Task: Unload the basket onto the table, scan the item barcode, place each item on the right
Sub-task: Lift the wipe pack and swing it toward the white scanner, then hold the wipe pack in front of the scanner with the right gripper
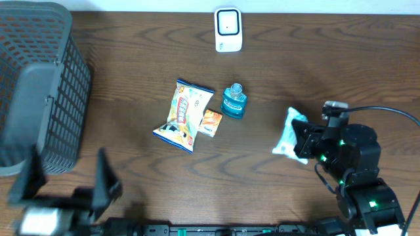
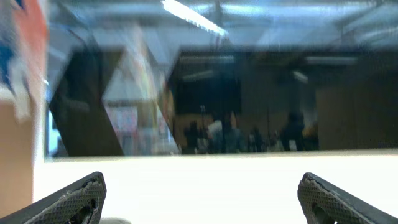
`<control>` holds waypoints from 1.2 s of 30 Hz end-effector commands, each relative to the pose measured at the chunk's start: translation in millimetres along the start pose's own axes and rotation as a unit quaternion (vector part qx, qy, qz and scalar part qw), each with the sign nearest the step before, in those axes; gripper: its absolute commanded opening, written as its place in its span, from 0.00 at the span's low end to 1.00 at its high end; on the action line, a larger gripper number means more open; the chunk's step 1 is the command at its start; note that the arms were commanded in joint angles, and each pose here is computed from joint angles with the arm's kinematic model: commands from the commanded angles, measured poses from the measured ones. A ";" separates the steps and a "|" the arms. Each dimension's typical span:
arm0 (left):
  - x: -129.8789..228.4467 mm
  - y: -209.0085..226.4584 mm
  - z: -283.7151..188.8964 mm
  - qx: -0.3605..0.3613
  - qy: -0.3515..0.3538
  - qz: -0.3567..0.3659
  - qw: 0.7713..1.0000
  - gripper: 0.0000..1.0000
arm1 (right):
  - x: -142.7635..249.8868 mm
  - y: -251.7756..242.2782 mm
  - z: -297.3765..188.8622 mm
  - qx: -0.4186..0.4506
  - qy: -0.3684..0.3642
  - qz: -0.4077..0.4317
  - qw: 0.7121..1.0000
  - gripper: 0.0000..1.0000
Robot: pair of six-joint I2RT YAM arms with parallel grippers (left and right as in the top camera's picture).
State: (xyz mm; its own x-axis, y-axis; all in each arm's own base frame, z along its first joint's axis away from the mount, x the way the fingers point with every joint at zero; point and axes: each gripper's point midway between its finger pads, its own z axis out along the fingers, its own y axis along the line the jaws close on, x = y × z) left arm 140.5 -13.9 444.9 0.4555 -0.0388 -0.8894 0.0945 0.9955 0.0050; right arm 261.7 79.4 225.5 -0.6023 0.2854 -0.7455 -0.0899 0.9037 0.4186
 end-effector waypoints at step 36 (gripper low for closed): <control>301.8 -20.0 -63.3 0.050 0.401 -0.036 0.914 0.98 | -204.1 17.7 248.8 0.307 -0.062 -0.340 0.887 0.01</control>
State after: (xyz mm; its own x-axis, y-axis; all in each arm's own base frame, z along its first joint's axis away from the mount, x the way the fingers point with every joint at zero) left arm 222.3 -39.0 152.4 -0.3276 0.0137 -0.9447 0.1919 0.9800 -0.0524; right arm 568.5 108.4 232.6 -0.5182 -0.3550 -0.7781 0.0430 0.8979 -0.4382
